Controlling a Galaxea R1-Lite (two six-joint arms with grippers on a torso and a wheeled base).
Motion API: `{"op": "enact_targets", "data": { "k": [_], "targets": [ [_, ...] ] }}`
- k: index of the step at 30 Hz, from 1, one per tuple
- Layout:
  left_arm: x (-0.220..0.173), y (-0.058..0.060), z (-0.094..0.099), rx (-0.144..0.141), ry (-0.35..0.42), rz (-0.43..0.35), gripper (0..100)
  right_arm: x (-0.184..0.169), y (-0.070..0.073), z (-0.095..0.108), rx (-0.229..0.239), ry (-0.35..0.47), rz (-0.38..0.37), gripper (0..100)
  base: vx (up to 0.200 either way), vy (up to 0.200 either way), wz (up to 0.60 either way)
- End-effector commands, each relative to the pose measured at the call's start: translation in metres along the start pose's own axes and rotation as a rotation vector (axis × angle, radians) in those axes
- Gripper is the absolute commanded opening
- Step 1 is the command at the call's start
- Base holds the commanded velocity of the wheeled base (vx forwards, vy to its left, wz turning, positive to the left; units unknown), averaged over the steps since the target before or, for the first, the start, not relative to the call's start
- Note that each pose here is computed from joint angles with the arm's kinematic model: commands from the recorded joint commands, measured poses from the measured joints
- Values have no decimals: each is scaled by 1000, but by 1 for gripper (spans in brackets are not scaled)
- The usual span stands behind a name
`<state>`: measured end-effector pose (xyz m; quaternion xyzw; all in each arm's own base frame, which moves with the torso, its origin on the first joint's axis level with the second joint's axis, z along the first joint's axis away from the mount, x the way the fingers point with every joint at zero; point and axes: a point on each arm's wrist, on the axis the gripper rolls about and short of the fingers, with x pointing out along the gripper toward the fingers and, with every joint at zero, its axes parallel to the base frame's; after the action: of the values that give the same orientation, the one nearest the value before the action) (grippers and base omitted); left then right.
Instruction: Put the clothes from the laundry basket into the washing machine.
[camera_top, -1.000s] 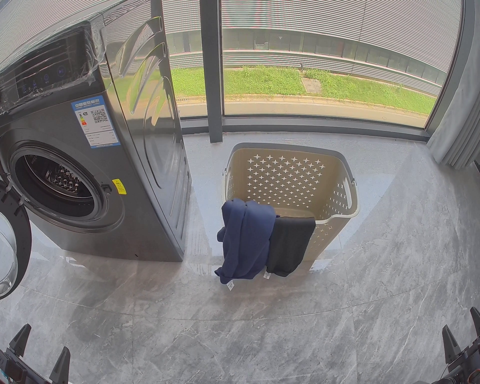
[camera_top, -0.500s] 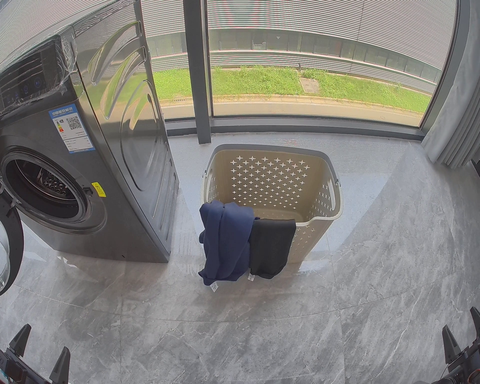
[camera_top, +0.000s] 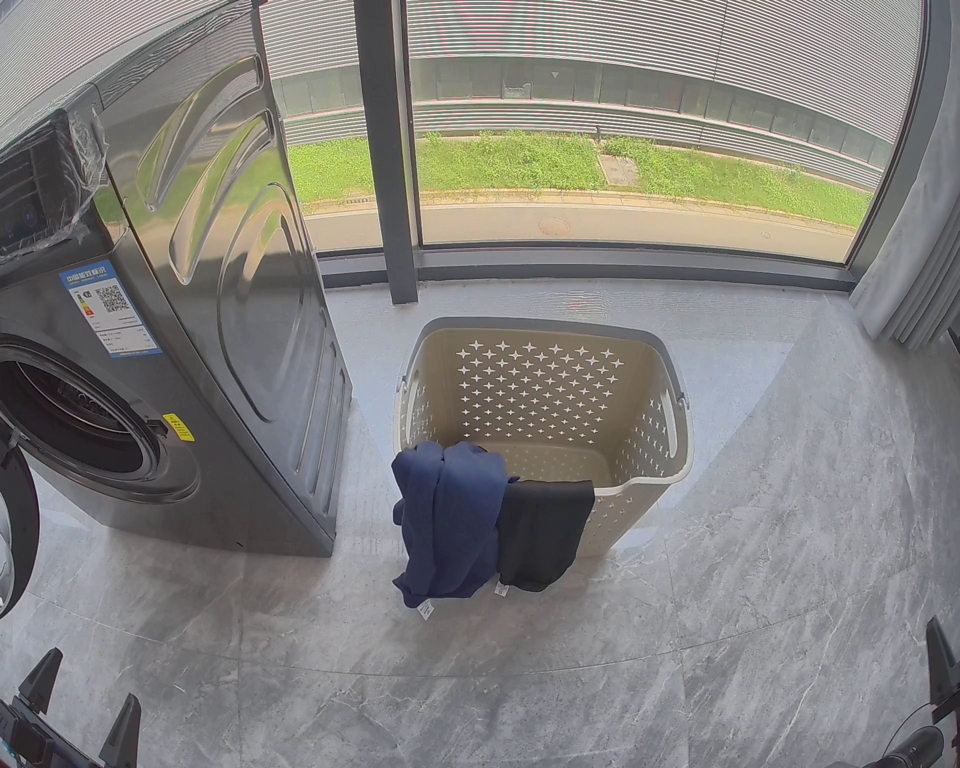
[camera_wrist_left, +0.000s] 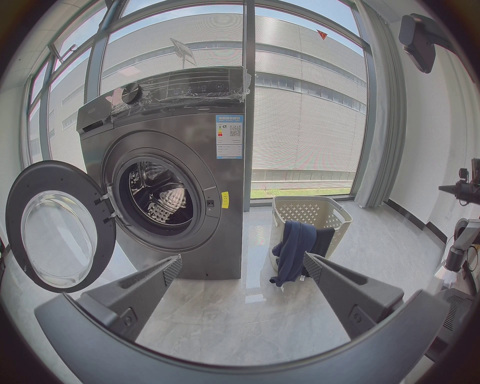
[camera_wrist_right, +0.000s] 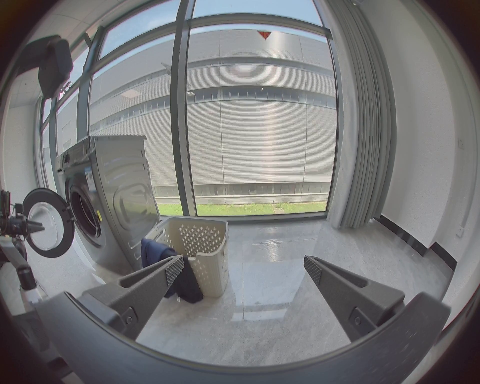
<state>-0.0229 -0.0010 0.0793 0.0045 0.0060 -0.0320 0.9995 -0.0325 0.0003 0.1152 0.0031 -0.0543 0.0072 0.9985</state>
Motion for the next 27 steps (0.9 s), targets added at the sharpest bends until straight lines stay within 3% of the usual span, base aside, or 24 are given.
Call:
{"op": "enact_targets", "data": {
  "k": [1, 4, 6, 7, 9, 17, 20, 22, 27],
  "targets": [
    [0, 0, -3, 0, 3, 0, 100, 14, 0, 23, 33, 86, 13, 100, 0, 200, 0],
    [0, 0, -3, 0, 3, 0, 100, 28, 0, 20, 69, 196, 44, 100, 0, 200, 0],
    [0, 0, -3, 0, 3, 0, 100, 35, 1, 19, 75, 245, 60, 100, 0, 0, 0],
    [0, 0, -3, -2, 3, 0, 100, 46, 1, 17, 80, 320, 72, 100, 0, 0, 0],
    [0, 0, -3, -2, 3, 0, 100, 54, 2, 15, 88, 385, 81, 100, 0, 0, 0],
    [0, 0, -3, 0, 3, -2, 100, 77, 4, -10, 144, 653, 180, 100, 0, 0, 0],
    [0, 0, -3, 0, 3, 1, 100, 84, 4, -12, 157, 691, 176, 100, 0, 0, 0],
    [0, 0, -3, 0, 3, 0, 100, 94, 5, -16, 196, 731, 166, 100, 0, 0, 0],
    [0, 0, -3, 0, 3, 1, 100, 107, 6, -21, 202, 783, 176, 100, 0, 0, 0]
  ]
}}
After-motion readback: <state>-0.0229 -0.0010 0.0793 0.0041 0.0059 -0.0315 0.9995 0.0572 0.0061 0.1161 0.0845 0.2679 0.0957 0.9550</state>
